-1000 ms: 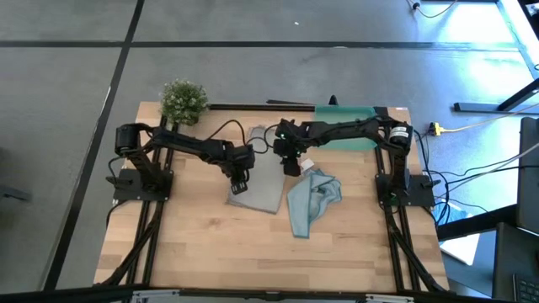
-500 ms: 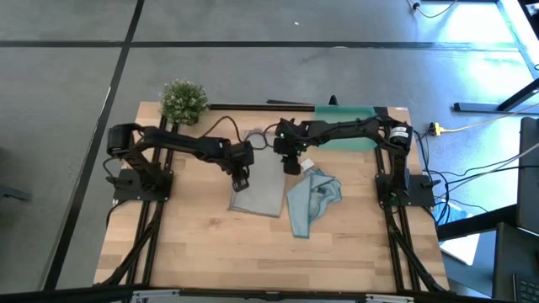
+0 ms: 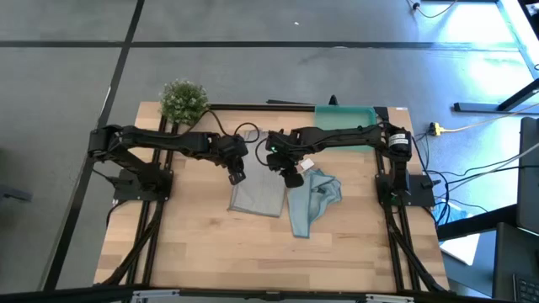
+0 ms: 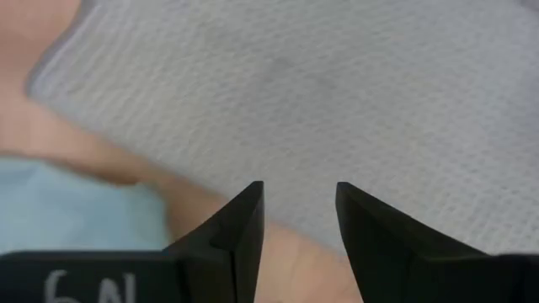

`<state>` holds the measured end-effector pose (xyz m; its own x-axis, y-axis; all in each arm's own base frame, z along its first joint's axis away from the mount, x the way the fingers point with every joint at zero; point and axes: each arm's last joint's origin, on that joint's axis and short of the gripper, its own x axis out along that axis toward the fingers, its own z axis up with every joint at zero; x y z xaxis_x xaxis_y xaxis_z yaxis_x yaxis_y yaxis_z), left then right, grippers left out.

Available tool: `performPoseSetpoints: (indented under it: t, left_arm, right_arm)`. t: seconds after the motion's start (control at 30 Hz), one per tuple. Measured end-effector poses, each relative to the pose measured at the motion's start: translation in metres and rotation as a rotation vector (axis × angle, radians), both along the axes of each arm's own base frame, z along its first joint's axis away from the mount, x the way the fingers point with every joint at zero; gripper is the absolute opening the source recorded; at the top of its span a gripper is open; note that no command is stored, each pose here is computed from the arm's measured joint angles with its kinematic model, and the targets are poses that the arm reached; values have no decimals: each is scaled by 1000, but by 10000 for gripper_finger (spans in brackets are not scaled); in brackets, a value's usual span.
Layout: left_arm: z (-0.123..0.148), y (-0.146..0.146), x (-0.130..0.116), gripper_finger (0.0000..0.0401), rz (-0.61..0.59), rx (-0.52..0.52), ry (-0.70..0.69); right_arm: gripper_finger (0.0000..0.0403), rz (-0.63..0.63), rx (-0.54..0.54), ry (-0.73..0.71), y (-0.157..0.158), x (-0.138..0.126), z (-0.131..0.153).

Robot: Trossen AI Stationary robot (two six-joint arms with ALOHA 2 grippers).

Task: Roll microfiber towels into tight, uniform cylinder then place into a basket
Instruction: Roll the grey microfiber towel

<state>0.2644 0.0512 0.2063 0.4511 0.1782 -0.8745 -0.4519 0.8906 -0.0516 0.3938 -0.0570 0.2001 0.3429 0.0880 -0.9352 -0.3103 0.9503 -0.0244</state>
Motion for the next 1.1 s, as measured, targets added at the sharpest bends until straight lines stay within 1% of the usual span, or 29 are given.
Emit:
performPoseSetpoints:
  t: [0.13, 0.37, 0.47, 0.57, 0.7, 0.83, 1.0, 1.1]
  left_arm:
    - [9, -11, -9, 78, -4, 2, 10]
    - [12, -31, -19, 78, -52, -4, 78]
    - [12, -38, -20, 78, -45, 20, 97]
    - [12, -44, -21, 78, -59, 53, 104]
    - [12, -50, -21, 78, -84, 65, 105]
    - [12, -52, -21, 78, -101, 78, 108]
    - [12, -52, -21, 78, -107, 83, 109]
    - [12, -52, -21, 78, -107, 83, 109]
  right_arm:
    - [150, 24, -1, 29, 18, 1, 3]
    - [150, 24, 28, 77, 54, -3, -8]
    - [150, 5, 45, 102, 69, -7, -15]
    - [150, 27, 55, 125, 87, -12, -23]
    - [150, 55, 66, 73, 109, -12, -29]
    - [150, 96, 78, -46, 125, -3, -27]
    - [150, 110, 77, -61, 130, -3, -27]
    - [150, 88, 33, -67, 129, -3, -28]
